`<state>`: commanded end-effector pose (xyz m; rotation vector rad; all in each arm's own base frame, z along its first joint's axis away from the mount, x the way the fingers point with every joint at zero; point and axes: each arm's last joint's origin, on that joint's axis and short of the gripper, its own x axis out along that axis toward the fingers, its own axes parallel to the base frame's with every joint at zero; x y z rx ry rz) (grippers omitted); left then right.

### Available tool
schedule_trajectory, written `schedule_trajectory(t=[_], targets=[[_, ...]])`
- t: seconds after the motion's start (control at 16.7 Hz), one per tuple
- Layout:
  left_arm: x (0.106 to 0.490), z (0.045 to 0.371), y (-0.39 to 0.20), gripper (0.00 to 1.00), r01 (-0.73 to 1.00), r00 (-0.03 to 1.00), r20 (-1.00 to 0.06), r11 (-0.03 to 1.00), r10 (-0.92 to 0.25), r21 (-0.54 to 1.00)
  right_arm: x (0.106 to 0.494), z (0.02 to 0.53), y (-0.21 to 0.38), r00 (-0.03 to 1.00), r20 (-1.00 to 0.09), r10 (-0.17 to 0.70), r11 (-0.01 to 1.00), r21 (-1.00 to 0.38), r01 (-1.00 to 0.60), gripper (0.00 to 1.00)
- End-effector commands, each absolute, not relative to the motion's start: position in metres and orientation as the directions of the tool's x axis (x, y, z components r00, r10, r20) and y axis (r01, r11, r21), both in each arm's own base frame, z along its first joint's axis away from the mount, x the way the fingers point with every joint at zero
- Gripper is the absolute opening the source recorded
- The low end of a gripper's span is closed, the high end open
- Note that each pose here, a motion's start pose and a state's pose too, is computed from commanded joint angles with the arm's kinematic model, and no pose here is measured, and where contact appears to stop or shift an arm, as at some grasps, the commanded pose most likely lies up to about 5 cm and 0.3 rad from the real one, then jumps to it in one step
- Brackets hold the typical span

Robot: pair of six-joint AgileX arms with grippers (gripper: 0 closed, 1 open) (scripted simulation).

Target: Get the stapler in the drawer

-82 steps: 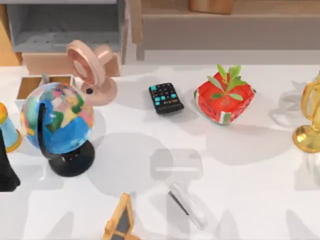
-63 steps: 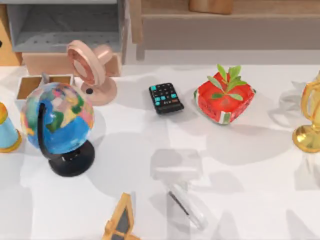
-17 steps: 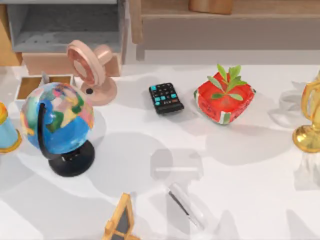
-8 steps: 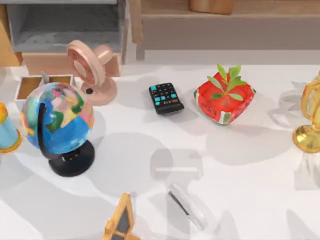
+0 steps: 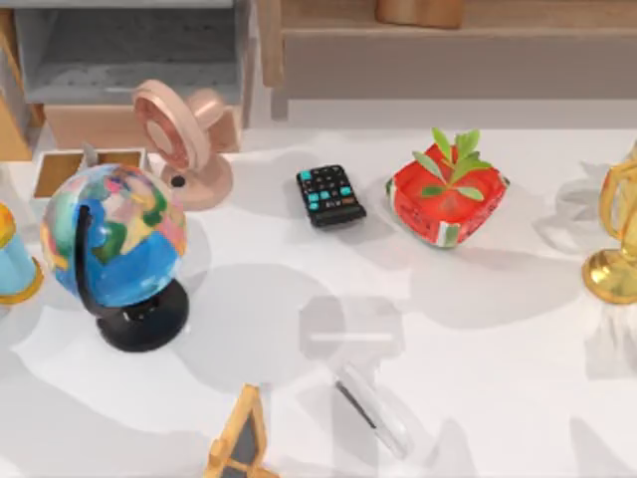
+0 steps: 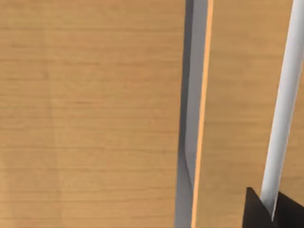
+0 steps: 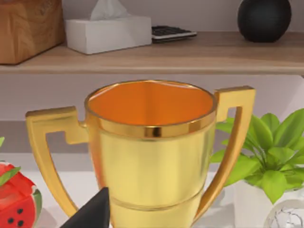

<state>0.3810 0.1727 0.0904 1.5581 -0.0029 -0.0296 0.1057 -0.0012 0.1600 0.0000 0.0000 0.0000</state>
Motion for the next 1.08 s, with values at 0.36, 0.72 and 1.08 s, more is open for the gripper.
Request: schedule_trajectory(t=[0.36, 0.72, 1.08], targets=[[0.37, 0.088, 0.172, 0.0, 0.023, 1.0, -0.023, 0.015, -0.02, 1.0, 0.106, 0.16, -0.001, 1.0, 0.0, 0.0, 1.0, 0.0, 0.0, 1.0], [0.338, 0.088, 0.174, 0.0, 0.024, 1.0, -0.024, 0.017, -0.019, 1.0, 0.106, 0.16, -0.001, 1.0, 0.0, 0.0, 1.0, 0.0, 0.0, 1.0], [0.307, 0.088, 0.173, 0.0, 0.023, 1.0, -0.023, 0.015, -0.02, 1.0, 0.106, 0.16, -0.001, 1.0, 0.0, 0.0, 1.0, 0.0, 0.0, 1.0]])
